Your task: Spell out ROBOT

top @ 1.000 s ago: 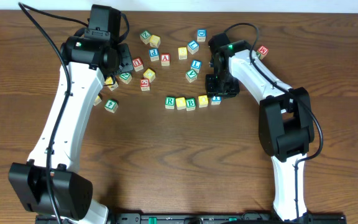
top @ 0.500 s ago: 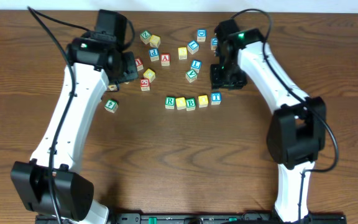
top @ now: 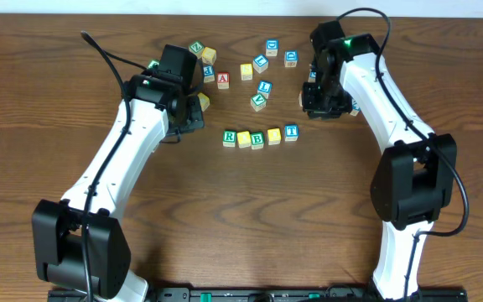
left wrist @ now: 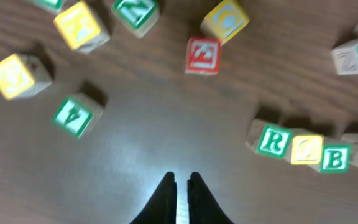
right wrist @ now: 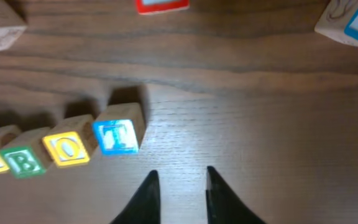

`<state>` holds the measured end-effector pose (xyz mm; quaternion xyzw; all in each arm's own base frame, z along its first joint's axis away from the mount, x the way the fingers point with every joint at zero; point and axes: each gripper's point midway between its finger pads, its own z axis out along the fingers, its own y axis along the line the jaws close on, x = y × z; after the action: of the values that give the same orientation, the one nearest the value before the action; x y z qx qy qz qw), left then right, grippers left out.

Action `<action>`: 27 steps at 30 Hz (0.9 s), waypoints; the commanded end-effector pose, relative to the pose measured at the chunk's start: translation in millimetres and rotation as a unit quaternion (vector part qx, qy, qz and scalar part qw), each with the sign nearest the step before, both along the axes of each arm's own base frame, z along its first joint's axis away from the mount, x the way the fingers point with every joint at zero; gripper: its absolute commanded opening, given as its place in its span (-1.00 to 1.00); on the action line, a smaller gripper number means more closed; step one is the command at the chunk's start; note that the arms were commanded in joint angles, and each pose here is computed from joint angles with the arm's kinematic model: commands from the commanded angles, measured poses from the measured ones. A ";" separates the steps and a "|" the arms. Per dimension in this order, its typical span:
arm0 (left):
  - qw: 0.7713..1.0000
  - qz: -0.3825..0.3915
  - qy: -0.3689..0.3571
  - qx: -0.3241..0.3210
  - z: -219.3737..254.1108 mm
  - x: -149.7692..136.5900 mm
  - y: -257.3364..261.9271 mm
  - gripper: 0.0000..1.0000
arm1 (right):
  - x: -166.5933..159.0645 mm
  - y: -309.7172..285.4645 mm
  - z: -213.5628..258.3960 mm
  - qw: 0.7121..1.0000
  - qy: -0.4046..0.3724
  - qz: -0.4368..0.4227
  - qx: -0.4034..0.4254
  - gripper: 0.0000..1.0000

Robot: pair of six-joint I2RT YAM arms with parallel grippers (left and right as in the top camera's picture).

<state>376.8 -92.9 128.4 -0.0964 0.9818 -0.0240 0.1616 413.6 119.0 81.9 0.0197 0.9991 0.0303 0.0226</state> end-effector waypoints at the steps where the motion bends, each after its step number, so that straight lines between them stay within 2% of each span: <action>1: 1.000 -0.003 0.015 -0.005 -12.9 -2.0 -6.0 -0.85 | -3.5 -5.6 -9.3 1.000 0.001 0.000 -0.011 -0.71; 6: 0.999 -0.017 0.042 -0.006 -32.6 -5.3 -16.9 -0.85 | -10.5 -4.2 -32.1 1.000 0.009 0.002 -0.009 -0.78; 27: 0.995 -0.050 0.090 0.011 -82.2 -10.8 -43.3 -0.85 | -20.2 9.0 -83.3 0.999 0.004 -0.003 0.039 -0.74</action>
<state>368.6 -138.0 57.8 -0.0445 0.9952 -0.0189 0.0848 398.2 123.5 0.8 0.0201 0.9980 0.0554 0.0228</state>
